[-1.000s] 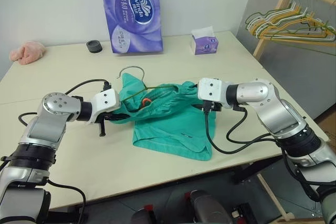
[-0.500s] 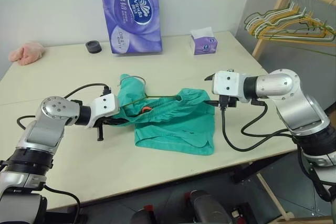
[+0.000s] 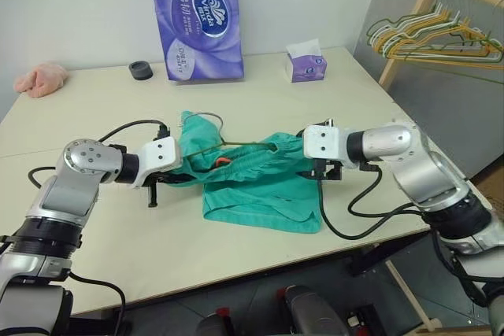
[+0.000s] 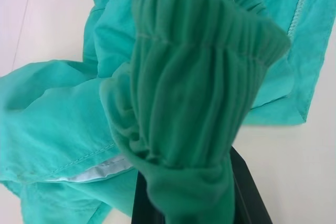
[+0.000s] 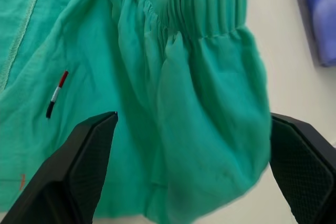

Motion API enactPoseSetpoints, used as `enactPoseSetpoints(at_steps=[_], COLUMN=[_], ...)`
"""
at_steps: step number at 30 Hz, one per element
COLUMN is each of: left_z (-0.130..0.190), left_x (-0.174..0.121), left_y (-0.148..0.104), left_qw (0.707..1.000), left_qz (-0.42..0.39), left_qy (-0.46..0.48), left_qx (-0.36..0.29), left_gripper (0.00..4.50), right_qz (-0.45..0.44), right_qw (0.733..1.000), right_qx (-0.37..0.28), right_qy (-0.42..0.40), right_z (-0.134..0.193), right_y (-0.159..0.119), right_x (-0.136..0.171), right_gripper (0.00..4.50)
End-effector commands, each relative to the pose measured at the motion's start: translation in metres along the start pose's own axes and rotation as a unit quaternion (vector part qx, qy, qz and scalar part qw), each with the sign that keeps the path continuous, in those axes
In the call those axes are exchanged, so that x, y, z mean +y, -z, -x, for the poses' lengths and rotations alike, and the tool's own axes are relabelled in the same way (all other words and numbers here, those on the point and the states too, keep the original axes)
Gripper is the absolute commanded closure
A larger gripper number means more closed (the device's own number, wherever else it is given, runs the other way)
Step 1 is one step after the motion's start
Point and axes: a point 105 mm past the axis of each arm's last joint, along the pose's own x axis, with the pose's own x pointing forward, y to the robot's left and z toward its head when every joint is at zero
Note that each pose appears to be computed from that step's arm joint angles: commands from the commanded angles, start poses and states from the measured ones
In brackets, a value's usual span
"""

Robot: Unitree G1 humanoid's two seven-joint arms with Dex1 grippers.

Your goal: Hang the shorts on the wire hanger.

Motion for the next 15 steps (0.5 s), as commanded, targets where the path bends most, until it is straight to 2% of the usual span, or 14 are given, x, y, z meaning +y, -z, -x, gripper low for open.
enactPoseSetpoints(at_steps=[1,5,6,8,15], left_z=[0.005,0.004,0.004,0.005,0.003], left_x=[0.007,0.007,0.006,0.006,0.004], left_y=[-0.011,-0.012,-0.012,-0.011,-0.013], left_qw=[1.000,1.000,1.000,1.000,1.000], left_qz=[-0.023,-0.023,-0.023,-0.023,-0.018], left_qy=[-0.010,-0.009,-0.010,-0.011,-0.013], left_qx=[-0.010,-0.012,-0.012,-0.013,-0.022], left_gripper=[4.50,4.50,4.50,4.50,4.50], right_qz=[0.047,0.065,0.067,0.074,0.083], right_qw=[0.999,0.998,0.997,0.997,0.994], right_qx=[-0.001,0.000,-0.002,-0.007,-0.002], right_qy=[0.007,-0.017,-0.022,-0.037,-0.074], right_z=[-0.005,-0.016,-0.018,-0.020,-0.026], right_y=[-0.009,-0.010,-0.011,-0.015,-0.014], right_x=[-0.015,-0.016,-0.016,-0.014,-0.005], right_gripper=[0.04,0.04,0.21,0.68,3.03])
